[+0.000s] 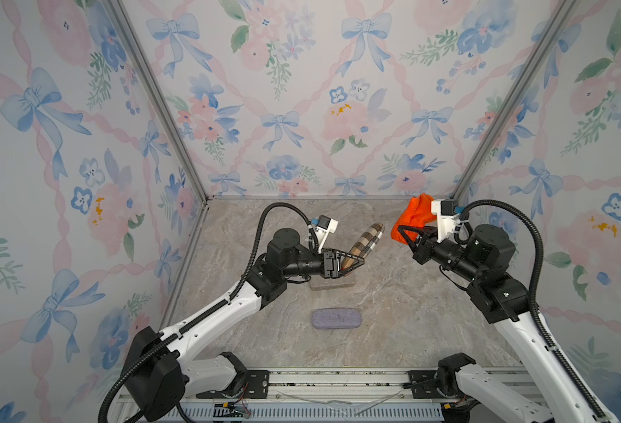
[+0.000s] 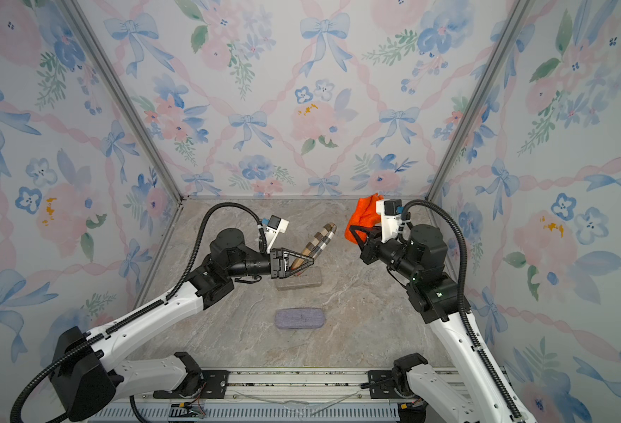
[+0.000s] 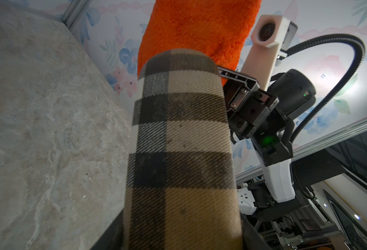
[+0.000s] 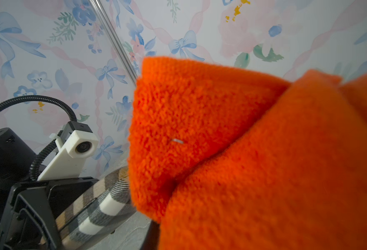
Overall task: Wipe the eyeglass case
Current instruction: Wipe the dirt from the eyeglass case, then place the eyeglass case at the center of the board.
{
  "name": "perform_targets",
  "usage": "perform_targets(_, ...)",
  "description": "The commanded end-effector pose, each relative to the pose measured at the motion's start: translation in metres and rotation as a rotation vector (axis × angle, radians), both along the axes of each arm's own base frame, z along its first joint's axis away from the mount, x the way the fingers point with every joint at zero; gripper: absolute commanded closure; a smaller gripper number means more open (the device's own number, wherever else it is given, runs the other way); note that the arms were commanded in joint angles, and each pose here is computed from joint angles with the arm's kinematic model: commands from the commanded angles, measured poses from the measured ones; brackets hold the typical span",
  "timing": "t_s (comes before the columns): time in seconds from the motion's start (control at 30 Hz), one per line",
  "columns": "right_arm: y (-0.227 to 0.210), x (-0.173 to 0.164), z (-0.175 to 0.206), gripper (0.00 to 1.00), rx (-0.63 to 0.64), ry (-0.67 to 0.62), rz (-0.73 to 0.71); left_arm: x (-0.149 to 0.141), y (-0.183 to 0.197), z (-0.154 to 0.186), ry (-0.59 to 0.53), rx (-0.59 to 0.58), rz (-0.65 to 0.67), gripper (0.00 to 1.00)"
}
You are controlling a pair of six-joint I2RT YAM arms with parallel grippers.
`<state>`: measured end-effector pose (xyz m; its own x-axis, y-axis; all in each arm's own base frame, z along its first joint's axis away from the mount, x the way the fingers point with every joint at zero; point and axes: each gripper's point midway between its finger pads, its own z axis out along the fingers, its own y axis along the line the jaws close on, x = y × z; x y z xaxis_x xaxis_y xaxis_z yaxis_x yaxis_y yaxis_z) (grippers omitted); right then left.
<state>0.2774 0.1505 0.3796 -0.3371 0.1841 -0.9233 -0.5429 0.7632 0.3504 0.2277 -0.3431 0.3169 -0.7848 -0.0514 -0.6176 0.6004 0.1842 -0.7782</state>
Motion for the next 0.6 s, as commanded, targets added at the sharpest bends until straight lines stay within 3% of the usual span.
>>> perform_targets(0.0,-0.028,-0.008,-0.022,1.0,-0.048,0.148,-0.125,0.018,-0.021,-0.029,-0.075,0.13,0.016,0.74)
perform_targets(0.2,-0.058,-0.017,-0.053,1.0,-0.088,0.322,-0.228,0.041,-0.071,-0.083,-0.13,0.377,0.035,0.73)
perform_targets(0.4,-0.084,-0.018,-0.08,1.0,-0.076,0.427,-0.33,0.072,-0.08,-0.157,-0.07,0.593,0.209,0.74)
perform_targets(0.57,-0.095,-0.012,-0.097,1.0,-0.029,0.467,-0.358,0.079,-0.085,-0.192,-0.038,0.693,0.285,0.73)
